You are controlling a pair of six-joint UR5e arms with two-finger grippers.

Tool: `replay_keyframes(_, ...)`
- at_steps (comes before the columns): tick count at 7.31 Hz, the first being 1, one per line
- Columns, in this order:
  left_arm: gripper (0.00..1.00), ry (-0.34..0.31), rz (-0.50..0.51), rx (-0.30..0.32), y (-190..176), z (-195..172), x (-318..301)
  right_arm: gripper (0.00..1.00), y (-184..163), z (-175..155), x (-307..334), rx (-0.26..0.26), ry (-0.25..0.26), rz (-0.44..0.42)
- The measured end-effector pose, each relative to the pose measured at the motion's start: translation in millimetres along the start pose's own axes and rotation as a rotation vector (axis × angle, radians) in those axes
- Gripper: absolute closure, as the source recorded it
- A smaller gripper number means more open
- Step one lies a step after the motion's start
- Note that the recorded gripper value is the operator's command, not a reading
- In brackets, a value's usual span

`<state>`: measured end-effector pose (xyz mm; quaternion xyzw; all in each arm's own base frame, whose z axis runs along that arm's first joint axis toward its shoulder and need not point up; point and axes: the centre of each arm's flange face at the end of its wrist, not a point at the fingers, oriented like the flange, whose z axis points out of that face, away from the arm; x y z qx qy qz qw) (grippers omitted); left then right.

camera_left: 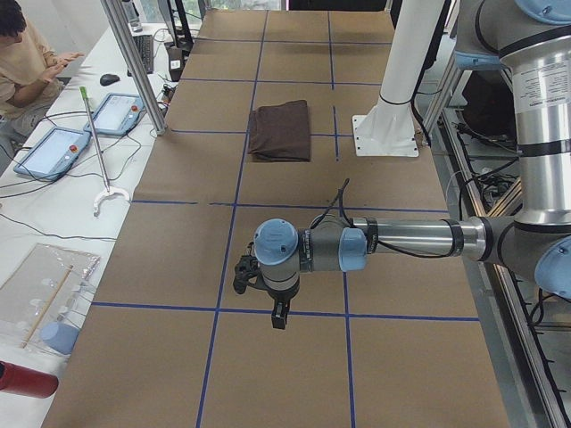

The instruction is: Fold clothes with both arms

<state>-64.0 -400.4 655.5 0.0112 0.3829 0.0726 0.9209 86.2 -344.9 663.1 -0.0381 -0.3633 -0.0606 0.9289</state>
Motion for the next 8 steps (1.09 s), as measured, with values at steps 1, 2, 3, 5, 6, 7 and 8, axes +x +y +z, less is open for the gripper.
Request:
replay_keyframes(1, 0.0, 0.0, 0.001, 0.001, -0.2, -0.1, 0.2, 0.0, 0.2, 0.4, 0.3, -0.001, -0.001, 0.001)
replay_keyframes(2, 0.0, 0.0, 0.003, 0.002, -0.4, -0.6, 0.7, 0.0, 0.2, 0.6, 0.5, -0.001, -0.001, 0.002)
replay_keyframes(3, 0.0, -0.001, 0.004, 0.004, -0.5, -1.2, 1.1, 0.0, 0.3, 0.7, 0.5, -0.001, -0.001, 0.003)
replay_keyframes(5, 0.0, -0.001, 0.006, 0.005, -1.0, -1.9, 2.0, 0.0, 0.3, 0.7, 0.6, -0.001, -0.001, 0.003)
replay_keyframes(6, 0.0, -0.001, 0.006, 0.005, -1.2, -1.9, 2.2, 0.0, 0.3, 0.7, 0.6, -0.001, -0.001, 0.002)
replay_keyframes(7, 0.0, -0.001, 0.006, 0.006, -1.2, -1.9, 2.1, 0.0, 0.3, 0.9, 0.7, -0.002, -0.001, 0.003)
replay_keyframes(8, 0.0, -0.002, 0.006, 0.005, -1.1, -1.9, 2.0, 0.0, 0.3, 1.1, 0.9, -0.002, -0.001, 0.004)
